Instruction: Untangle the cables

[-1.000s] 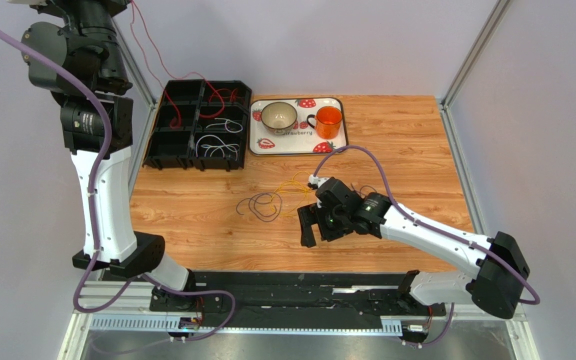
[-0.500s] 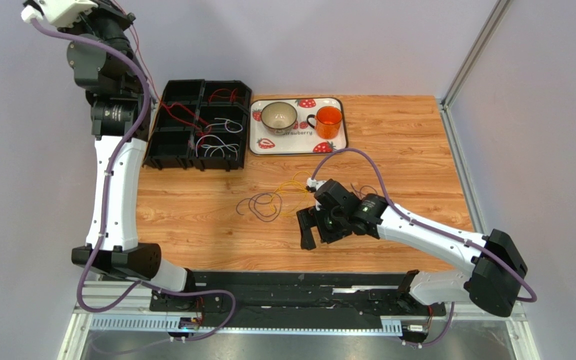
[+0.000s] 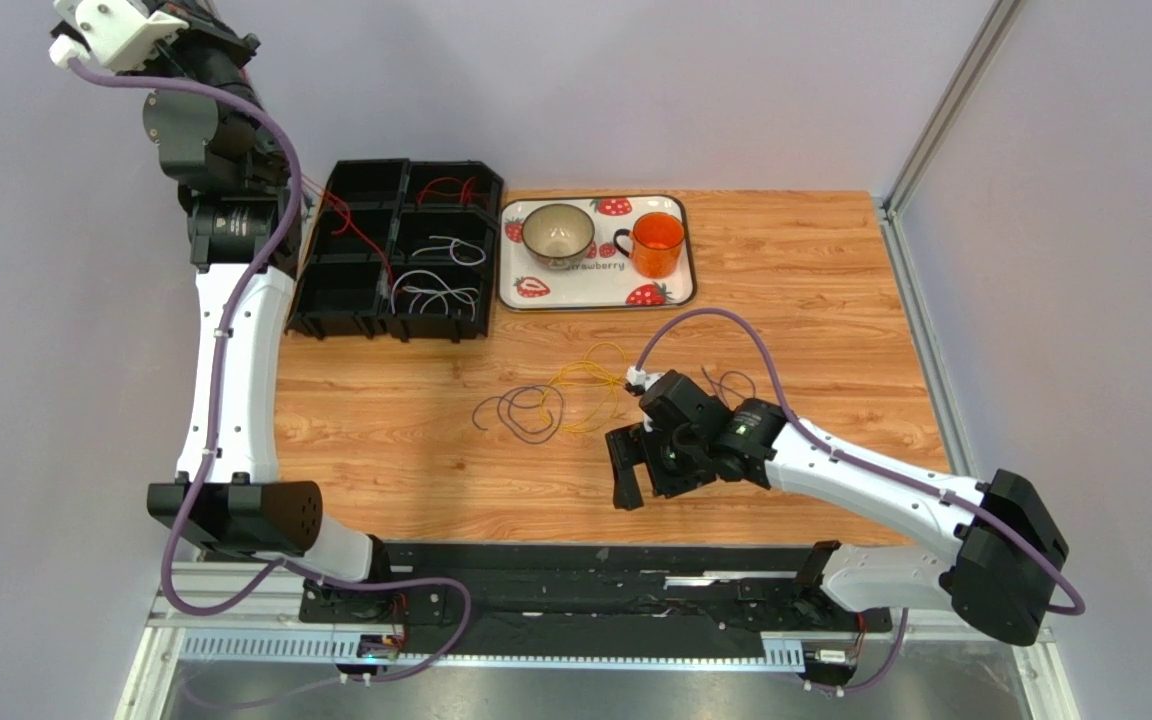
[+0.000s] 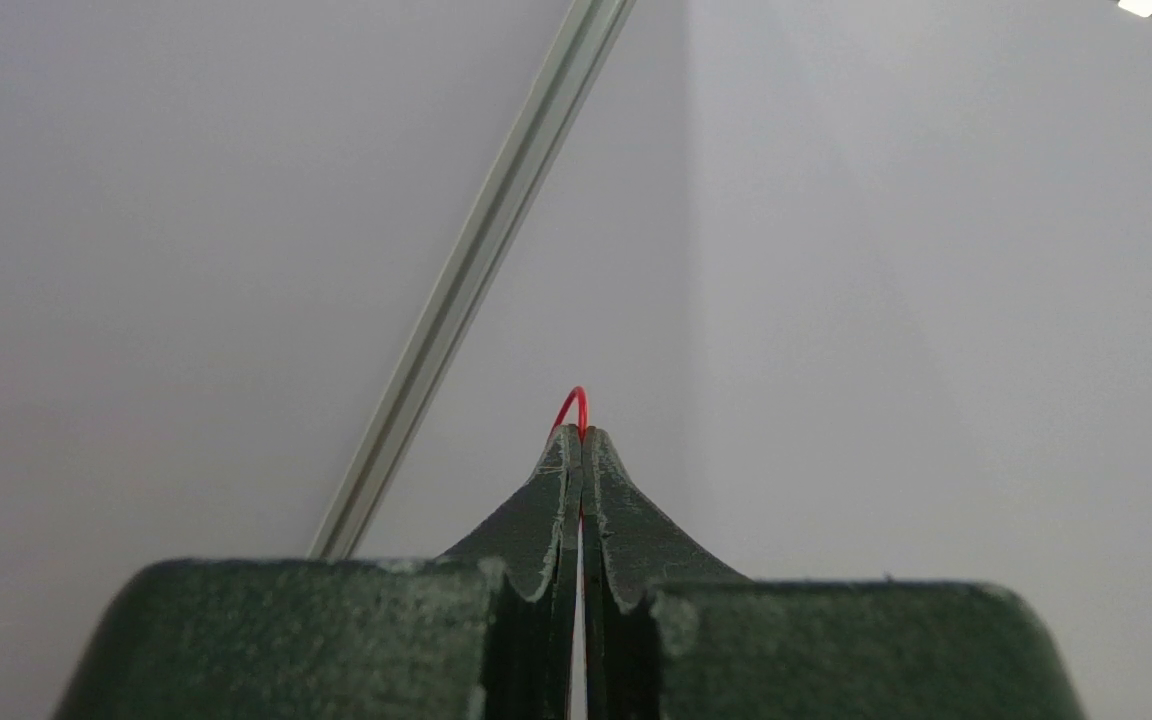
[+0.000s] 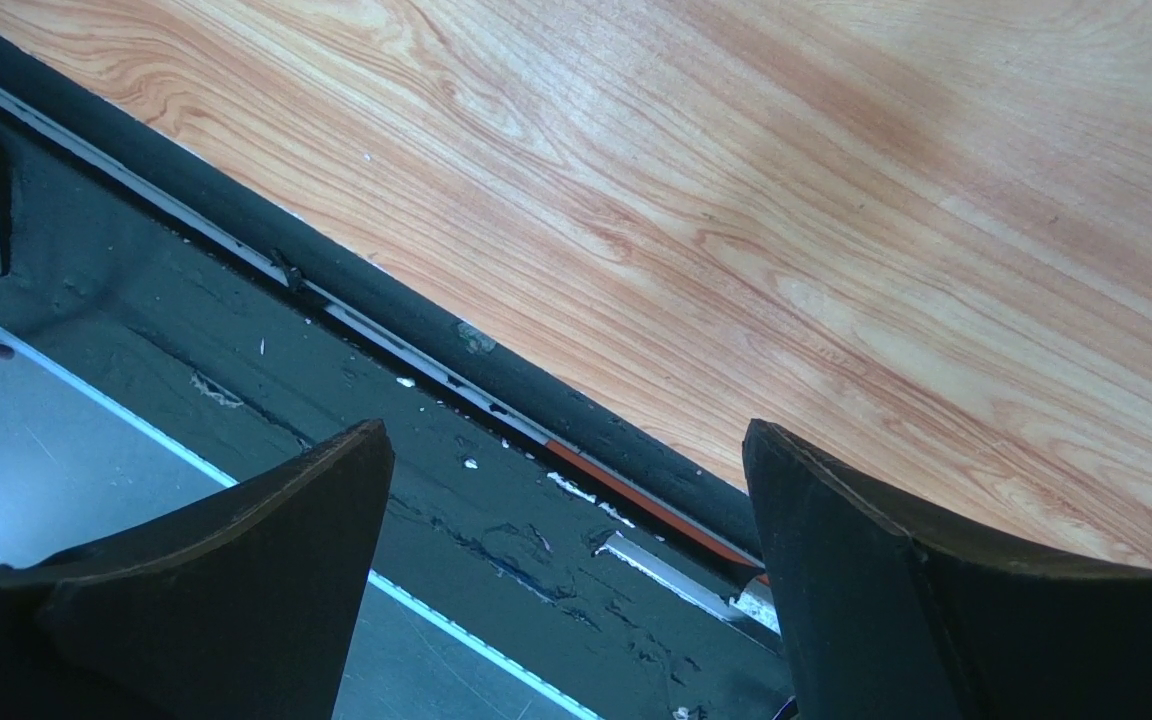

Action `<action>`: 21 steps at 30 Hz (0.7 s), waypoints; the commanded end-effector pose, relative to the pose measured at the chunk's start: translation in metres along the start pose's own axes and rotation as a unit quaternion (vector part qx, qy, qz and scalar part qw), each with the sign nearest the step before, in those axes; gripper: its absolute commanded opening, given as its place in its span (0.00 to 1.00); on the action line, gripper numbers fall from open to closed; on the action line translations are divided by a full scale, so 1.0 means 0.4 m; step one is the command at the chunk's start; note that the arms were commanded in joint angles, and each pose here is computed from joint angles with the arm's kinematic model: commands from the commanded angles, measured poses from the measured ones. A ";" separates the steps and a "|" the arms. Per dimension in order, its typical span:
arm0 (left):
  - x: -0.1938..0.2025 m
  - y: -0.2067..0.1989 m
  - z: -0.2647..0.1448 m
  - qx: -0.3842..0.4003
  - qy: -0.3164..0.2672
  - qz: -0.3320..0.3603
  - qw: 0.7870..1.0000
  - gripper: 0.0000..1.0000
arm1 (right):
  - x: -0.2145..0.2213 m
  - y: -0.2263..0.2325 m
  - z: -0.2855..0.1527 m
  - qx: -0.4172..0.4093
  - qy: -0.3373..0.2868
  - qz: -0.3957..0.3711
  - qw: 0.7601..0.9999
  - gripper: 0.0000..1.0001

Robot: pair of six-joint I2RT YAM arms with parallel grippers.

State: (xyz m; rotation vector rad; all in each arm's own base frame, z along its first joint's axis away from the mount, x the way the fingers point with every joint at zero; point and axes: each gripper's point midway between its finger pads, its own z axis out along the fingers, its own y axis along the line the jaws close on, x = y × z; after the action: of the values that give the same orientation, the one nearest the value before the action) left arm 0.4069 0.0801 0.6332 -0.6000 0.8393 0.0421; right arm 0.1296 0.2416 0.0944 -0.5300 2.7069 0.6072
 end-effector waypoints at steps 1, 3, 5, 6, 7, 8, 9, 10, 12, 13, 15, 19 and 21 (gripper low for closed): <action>-0.204 -0.047 -0.017 0.032 -0.088 -0.061 0.994 0.00 | -0.037 0.028 -0.002 -0.012 -0.017 -0.003 1.000 0.91; -0.229 -0.033 -0.007 0.026 -0.103 -0.063 0.992 0.00 | -0.039 0.031 -0.001 -0.014 -0.017 -0.005 1.000 0.91; -0.254 -0.038 0.002 0.029 -0.114 -0.076 0.990 0.00 | -0.041 0.033 -0.001 -0.015 -0.017 -0.003 1.000 0.91; -0.263 -0.039 0.004 0.030 -0.120 -0.083 0.989 0.00 | -0.040 0.033 0.000 -0.016 -0.016 -0.002 1.000 0.91; -0.268 -0.045 0.015 0.039 -0.124 -0.102 0.986 0.00 | -0.040 0.034 -0.001 -0.016 -0.017 -0.002 1.000 0.91; -0.260 -0.048 0.022 0.042 -0.116 -0.105 0.987 0.00 | -0.039 0.032 0.000 -0.015 -0.017 -0.002 1.000 0.91; -0.265 -0.050 0.028 0.044 -0.116 -0.109 0.986 0.00 | -0.038 0.028 0.002 -0.012 -0.016 -0.003 1.000 0.91; -0.273 -0.054 0.036 0.044 -0.120 -0.109 0.986 0.00 | -0.036 0.027 0.004 -0.011 -0.015 -0.003 1.000 0.91; -0.283 -0.054 0.040 0.042 -0.128 -0.113 0.984 0.00 | -0.032 0.025 0.006 -0.010 -0.012 -0.004 1.000 0.91; -0.283 -0.053 0.044 0.044 -0.129 -0.118 0.984 0.00 | -0.032 0.025 0.008 -0.009 -0.011 -0.004 1.000 0.91; -0.294 -0.056 0.044 0.046 -0.131 -0.125 0.982 0.00 | -0.034 0.028 0.009 -0.012 -0.012 -0.003 1.000 0.91; -0.292 -0.053 0.042 0.045 -0.129 -0.120 0.983 0.00 | -0.036 0.027 0.014 -0.010 -0.009 -0.006 1.000 0.91; -0.276 -0.042 0.044 0.036 -0.129 -0.108 0.985 0.00 | -0.034 0.026 0.017 -0.009 -0.007 -0.007 1.000 0.91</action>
State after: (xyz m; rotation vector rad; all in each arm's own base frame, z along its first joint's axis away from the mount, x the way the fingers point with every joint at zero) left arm 0.3532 0.0953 0.7255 -0.6126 0.5384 -0.1155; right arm 0.1306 0.2436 0.0854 -0.5362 2.7369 0.5820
